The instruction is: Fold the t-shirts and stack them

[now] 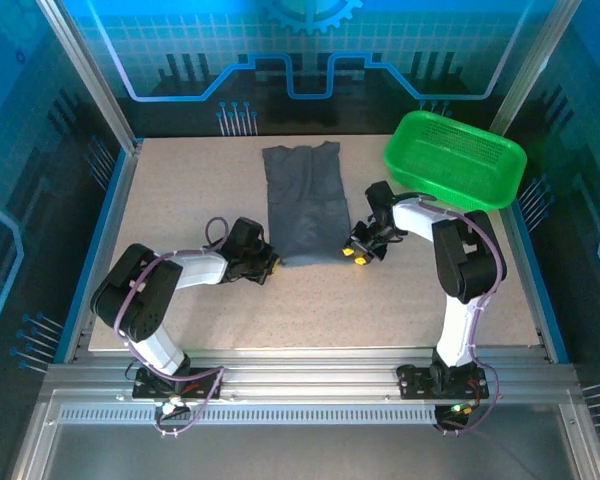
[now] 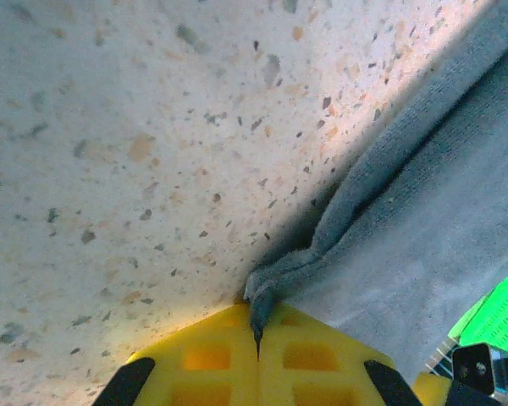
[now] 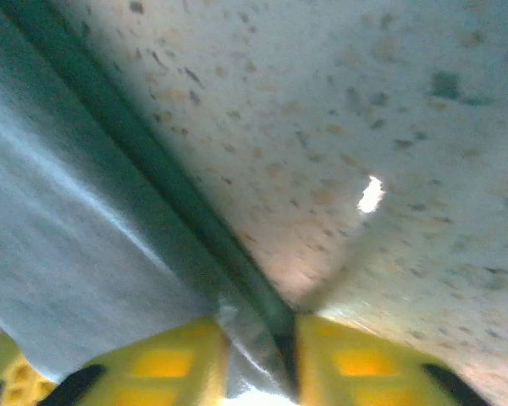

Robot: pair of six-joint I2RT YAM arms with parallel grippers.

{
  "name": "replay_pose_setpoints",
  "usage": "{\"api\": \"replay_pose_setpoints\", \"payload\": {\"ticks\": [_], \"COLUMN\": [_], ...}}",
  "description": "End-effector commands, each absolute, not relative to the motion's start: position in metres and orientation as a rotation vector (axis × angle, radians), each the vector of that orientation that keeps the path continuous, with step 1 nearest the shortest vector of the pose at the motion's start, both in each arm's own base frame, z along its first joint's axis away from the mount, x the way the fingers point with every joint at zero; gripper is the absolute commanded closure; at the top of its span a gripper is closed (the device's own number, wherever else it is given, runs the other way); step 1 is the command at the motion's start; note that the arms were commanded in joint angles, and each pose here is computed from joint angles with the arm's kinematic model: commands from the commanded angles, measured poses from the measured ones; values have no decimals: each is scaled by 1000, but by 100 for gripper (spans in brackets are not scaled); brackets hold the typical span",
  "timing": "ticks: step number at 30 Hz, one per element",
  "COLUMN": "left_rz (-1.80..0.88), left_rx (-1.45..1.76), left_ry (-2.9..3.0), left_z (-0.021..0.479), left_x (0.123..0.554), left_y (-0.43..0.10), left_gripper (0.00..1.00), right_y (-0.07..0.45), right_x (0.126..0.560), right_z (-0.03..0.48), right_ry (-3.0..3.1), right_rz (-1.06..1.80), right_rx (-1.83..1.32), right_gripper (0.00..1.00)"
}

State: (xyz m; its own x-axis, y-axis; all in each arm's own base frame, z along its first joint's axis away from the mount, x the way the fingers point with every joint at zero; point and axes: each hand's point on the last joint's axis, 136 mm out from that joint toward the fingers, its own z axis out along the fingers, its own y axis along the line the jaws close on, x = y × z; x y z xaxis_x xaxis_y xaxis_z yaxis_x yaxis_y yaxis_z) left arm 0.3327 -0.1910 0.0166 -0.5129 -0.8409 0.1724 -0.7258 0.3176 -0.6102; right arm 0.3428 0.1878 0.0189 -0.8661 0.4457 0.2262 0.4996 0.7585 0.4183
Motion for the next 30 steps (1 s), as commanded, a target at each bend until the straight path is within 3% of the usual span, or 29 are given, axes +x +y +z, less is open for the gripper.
{"api": "replay_pose_setpoints", "payload": {"ticks": [1,7,18,23,30], "left_rz": [-957,-985,-1054,-1152,-1196], "left_rx": [-1468,-1495,-1376,-1241,-1153], "left_ry": [2353,2317,2401,2436,2211], "left_z": [10,22,62,100,177], "left_x": [332,315,246,208,219], "left_y": [-182,-176,-173,-173,-155], "left_gripper": [100,100,100,100,100], "right_y": [214,209,211,216,215], "right_x": [365,353,266,225,226], "right_z": [26,48,77,120,163], "right_ry": [-2884,-2971,-2987,-3037,-3017], "right_rz": [-838,-759,-713,-716,-824], "right_rx": [-687,-638,-547,-447,-544], "right_gripper": [87,100,100,100,100]}}
